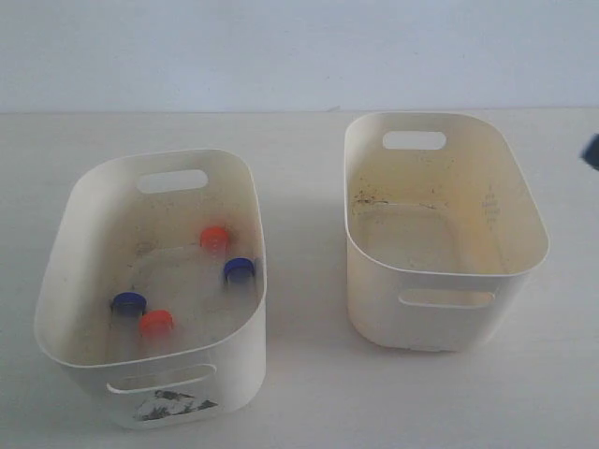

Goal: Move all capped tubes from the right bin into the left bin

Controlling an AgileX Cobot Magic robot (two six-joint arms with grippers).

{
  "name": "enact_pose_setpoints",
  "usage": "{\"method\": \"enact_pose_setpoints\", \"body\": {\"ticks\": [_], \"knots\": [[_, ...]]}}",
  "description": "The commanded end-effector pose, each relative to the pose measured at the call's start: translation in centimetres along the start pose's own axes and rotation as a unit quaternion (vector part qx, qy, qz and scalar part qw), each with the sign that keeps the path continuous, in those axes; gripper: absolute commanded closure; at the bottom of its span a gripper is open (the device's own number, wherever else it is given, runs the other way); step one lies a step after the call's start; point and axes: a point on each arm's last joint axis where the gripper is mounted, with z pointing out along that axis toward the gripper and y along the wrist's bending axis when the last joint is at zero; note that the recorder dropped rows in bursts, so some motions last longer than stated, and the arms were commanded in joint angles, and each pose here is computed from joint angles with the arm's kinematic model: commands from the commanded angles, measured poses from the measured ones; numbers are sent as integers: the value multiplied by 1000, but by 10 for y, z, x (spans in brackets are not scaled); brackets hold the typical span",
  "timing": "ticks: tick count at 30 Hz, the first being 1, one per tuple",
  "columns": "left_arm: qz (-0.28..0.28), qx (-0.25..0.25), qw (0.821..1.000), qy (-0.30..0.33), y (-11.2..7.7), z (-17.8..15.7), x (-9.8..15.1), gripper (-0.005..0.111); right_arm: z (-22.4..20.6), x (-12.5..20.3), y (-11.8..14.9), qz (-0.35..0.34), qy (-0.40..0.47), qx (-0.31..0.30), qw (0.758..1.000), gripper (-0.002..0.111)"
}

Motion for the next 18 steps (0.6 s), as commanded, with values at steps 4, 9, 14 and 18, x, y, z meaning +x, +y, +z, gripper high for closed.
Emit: {"method": "enact_pose_setpoints", "body": {"ticks": [4, 9, 14, 18], "knots": [[-11, 1, 1000, -7, 0, 0, -2, 102, -58, 44, -74, -28, -244, 81, 966, 108], [-11, 1, 1000, -7, 0, 0, -2, 102, -64, 56, -76, -136, -245, 88, 956, 108], [-11, 1, 1000, -7, 0, 0, -2, 102, -56, 82, -80, -121, -101, 88, 984, 108], [-11, 1, 1000, -7, 0, 0, -2, 102, -63, 82, -89, -119, -119, 134, 977, 108]]}}
